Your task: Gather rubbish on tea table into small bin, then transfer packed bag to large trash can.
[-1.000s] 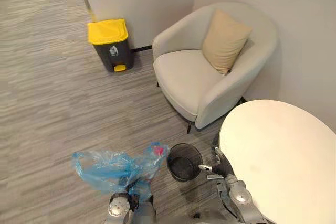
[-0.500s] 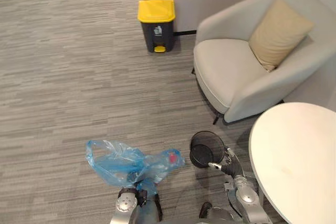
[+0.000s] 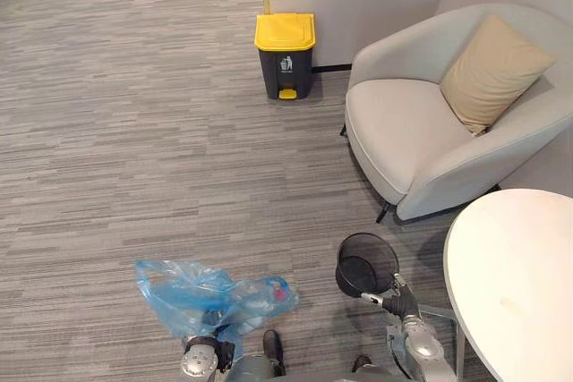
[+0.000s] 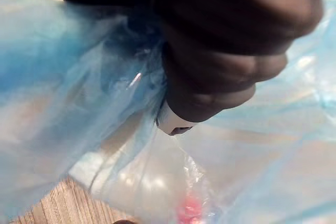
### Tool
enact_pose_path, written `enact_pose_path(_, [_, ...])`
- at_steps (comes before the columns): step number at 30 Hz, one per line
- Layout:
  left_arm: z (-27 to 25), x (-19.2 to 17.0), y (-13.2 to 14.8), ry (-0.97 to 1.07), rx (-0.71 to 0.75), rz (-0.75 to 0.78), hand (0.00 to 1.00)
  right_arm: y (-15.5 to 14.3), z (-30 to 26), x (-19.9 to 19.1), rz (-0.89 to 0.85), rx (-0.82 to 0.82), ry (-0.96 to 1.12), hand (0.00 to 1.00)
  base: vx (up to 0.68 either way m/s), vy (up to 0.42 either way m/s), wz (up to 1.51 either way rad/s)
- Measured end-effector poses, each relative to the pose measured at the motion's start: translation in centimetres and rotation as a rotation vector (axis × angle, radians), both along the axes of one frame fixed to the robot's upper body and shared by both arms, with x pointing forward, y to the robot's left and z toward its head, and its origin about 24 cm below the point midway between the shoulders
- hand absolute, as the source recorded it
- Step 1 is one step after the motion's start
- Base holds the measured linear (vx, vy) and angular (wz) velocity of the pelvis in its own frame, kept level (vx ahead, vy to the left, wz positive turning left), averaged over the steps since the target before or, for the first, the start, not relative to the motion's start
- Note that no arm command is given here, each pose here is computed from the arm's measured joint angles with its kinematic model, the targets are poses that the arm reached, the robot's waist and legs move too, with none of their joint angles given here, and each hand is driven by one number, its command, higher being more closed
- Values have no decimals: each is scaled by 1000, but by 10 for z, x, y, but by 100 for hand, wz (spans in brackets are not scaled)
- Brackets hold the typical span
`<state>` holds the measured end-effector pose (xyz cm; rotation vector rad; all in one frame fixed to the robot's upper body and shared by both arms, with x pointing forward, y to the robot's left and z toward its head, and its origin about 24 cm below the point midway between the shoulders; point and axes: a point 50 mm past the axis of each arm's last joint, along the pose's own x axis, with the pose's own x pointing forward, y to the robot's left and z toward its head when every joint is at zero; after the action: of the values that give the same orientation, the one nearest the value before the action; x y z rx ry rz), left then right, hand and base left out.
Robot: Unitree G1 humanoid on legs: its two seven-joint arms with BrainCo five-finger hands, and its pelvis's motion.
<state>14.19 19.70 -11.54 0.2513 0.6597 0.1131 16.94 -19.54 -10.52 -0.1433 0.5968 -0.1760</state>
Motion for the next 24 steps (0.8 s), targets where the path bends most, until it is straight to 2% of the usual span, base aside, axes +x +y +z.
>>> enact_pose_path(5, [3, -1, 1, -18, -1, 5, 100, -9, -5, -7, -33, -8, 41, 0, 164, 44, 58])
enact_pose_path(8, [10, 8, 4, -59, 11, -1, 100, -4, -9, -14, -32, 10, 58, 0, 253, 0, 78])
enact_pose_path(12, [13, 16, -1, -80, 0, -6, 100, -20, -8, -20, -88, -13, 59, 0, 623, -233, 129])
enact_pose_path(17, [13, 18, -5, -91, -25, 19, 100, -22, -6, -17, -98, -9, 46, 0, 337, -156, 20])
enact_pose_path(19, [16, 15, -8, -114, -55, 71, 100, -17, 0, -17, -108, 12, 3, 0, 245, -62, -49])
enact_pose_path(24, [26, 25, -10, -174, -57, 60, 100, -14, 6, -5, -116, 26, -36, 0, 267, 56, -53])
